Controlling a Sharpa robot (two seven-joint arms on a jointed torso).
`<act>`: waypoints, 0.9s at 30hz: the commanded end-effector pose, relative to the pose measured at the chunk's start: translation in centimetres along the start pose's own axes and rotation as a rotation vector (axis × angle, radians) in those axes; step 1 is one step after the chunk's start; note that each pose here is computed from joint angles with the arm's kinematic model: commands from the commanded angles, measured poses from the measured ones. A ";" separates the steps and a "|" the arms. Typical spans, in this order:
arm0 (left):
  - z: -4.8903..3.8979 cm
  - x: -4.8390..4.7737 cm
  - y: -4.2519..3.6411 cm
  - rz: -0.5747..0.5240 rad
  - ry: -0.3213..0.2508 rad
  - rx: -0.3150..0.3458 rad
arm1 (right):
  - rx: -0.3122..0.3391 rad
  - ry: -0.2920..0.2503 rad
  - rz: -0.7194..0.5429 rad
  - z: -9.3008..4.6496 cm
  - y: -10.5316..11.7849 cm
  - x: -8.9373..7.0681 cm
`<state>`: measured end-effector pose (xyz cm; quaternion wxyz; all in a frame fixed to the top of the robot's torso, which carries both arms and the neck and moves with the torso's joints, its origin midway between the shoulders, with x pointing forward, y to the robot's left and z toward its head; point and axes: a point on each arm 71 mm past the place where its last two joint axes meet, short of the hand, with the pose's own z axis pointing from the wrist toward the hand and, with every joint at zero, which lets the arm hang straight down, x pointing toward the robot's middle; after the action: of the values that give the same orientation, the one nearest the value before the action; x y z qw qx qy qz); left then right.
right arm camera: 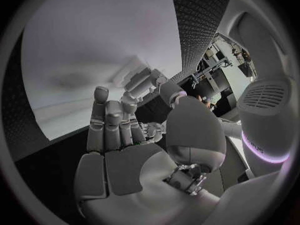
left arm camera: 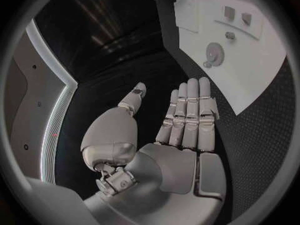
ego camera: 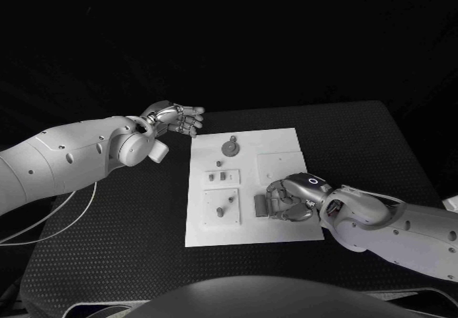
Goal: Assemble the parts on the task board
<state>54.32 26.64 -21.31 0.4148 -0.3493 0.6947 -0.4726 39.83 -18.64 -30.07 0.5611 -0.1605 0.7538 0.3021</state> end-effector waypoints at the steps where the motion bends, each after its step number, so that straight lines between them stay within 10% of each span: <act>1: 0.06 0.20 -0.18 -0.003 0.015 0.009 | -0.007 0.029 -0.008 0.1 0.2 0.3; 27: 0.03 0.18 -0.17 -0.003 0.014 0.009 | 0.008 0.073 -0.010 0.3 -0.3 0.7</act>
<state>54.31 26.67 -21.31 0.4147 -0.3494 0.6949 -0.4723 40.19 -18.50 -30.32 0.5492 -0.1659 0.7633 0.2971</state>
